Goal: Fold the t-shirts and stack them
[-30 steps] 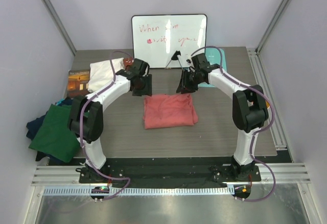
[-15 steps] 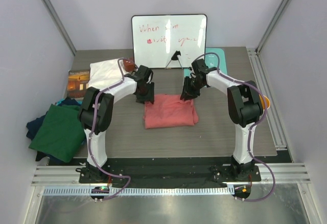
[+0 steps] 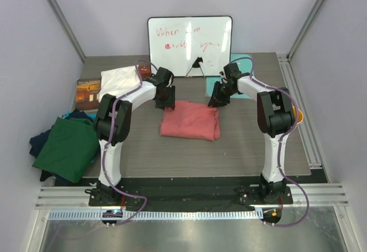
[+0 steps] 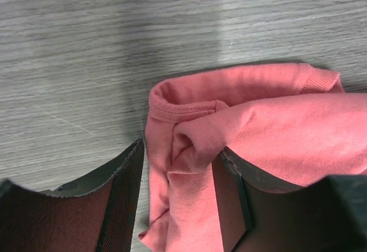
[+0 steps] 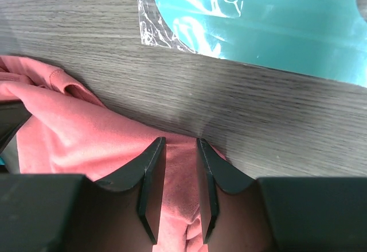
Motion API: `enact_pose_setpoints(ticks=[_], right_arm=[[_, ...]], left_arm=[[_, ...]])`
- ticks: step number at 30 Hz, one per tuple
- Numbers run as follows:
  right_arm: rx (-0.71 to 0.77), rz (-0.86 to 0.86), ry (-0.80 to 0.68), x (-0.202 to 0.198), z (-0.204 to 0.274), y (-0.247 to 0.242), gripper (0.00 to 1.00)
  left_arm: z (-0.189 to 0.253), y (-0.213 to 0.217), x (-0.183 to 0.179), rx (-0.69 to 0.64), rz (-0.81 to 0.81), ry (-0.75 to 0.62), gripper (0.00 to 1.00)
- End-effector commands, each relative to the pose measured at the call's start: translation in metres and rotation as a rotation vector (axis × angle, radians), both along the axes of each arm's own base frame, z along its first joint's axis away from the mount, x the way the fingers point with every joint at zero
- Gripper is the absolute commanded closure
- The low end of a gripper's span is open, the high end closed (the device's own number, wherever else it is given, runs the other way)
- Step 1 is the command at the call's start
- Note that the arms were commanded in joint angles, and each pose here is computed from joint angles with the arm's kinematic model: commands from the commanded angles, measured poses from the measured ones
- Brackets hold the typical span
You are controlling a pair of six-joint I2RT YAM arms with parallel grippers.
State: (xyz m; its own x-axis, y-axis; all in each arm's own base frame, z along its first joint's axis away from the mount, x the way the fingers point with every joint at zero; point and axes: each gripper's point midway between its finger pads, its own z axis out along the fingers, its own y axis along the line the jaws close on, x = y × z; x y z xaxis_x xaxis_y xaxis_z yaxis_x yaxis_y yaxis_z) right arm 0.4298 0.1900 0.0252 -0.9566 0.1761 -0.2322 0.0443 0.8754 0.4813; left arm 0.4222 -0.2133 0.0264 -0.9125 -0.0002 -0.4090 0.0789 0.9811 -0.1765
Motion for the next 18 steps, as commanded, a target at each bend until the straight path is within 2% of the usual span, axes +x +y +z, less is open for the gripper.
enact_pose_setpoints(ticks=[1, 9, 13, 18], right_arm=[[-0.054, -0.005, 0.04, -0.005, -0.021, -0.011, 0.66], [-0.07, -0.019, 0.056, -0.015, -0.028, -0.019, 0.66], [-0.084, -0.027, 0.055, -0.021, -0.026, -0.024, 0.6], [-0.085, -0.043, -0.045, -0.015, 0.015, -0.032, 0.56]], left_arm=[[-0.003, 0.025, 0.0, 0.028, 0.021, 0.008, 0.49], [-0.003, 0.06, -0.018, 0.014, 0.061, 0.039, 0.48], [-0.006, 0.069, -0.033, 0.025, 0.066, 0.065, 0.48], [0.019, 0.076, -0.038, 0.006, 0.097, 0.02, 0.46]])
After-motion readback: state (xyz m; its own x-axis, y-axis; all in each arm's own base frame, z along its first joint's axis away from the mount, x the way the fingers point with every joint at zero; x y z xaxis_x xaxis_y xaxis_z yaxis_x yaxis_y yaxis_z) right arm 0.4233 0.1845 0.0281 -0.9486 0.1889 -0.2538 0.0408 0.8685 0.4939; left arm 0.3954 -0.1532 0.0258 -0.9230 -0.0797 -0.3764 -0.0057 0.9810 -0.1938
